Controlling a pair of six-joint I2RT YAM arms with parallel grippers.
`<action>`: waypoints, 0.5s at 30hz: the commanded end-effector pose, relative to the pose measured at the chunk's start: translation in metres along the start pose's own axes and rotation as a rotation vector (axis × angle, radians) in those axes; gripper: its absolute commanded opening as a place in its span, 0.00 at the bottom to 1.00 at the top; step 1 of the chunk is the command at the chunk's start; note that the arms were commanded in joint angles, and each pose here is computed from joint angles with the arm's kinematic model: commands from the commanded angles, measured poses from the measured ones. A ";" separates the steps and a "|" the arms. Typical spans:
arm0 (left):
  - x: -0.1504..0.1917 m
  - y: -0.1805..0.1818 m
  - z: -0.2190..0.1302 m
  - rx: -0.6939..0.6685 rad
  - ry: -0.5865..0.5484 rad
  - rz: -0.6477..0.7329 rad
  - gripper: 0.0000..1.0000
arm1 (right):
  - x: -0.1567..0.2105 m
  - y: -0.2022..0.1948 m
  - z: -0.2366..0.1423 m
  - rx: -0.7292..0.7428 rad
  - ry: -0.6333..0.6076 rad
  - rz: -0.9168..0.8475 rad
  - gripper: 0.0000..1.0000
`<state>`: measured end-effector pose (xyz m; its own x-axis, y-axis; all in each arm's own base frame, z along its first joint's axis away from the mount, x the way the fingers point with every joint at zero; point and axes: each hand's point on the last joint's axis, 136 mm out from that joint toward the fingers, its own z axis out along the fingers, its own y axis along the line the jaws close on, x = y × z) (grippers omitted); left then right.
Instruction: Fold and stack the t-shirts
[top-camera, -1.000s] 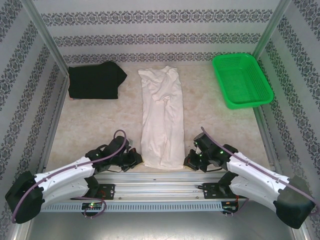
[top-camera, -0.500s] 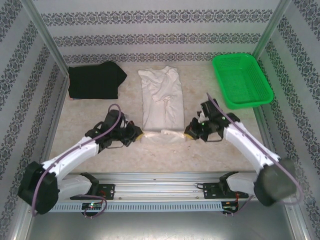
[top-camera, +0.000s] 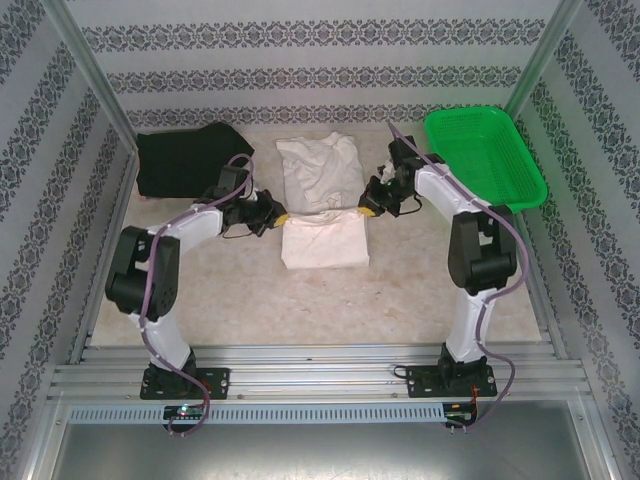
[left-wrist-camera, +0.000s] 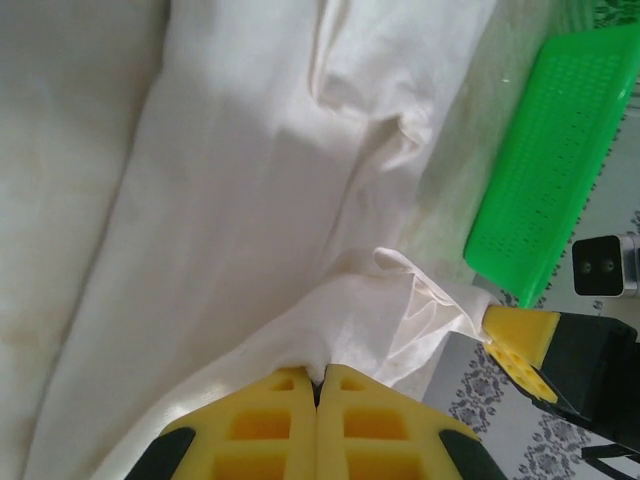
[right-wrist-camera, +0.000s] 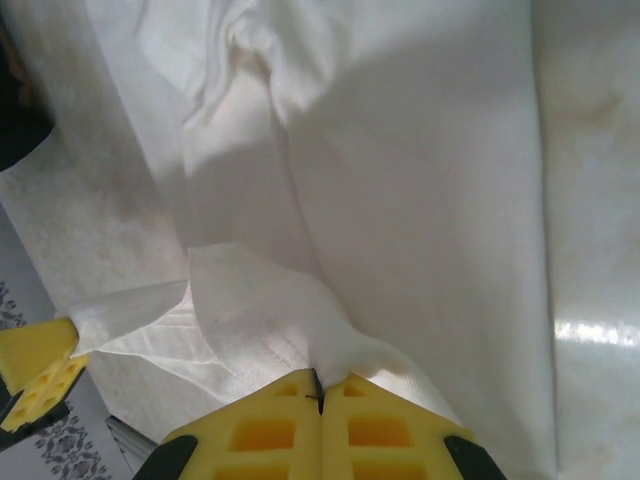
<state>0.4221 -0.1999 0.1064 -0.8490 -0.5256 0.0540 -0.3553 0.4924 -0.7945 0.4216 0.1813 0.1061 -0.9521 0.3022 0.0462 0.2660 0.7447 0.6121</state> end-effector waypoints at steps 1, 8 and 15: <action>-0.019 -0.003 0.012 0.031 0.015 0.056 0.00 | -0.014 -0.012 0.010 0.026 0.025 0.006 0.00; -0.059 -0.013 0.034 0.062 -0.003 0.053 0.29 | -0.061 -0.013 0.024 0.015 0.001 0.024 0.35; -0.039 -0.082 -0.051 0.145 -0.108 0.156 0.53 | -0.046 0.022 -0.069 -0.033 -0.167 -0.066 0.50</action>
<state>0.4820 -0.1889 0.1194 -0.8420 -0.5394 0.0001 -0.3023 0.4718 -0.8283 0.4818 0.1545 0.1033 -0.9374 0.3483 -0.0061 0.2706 0.7392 0.6167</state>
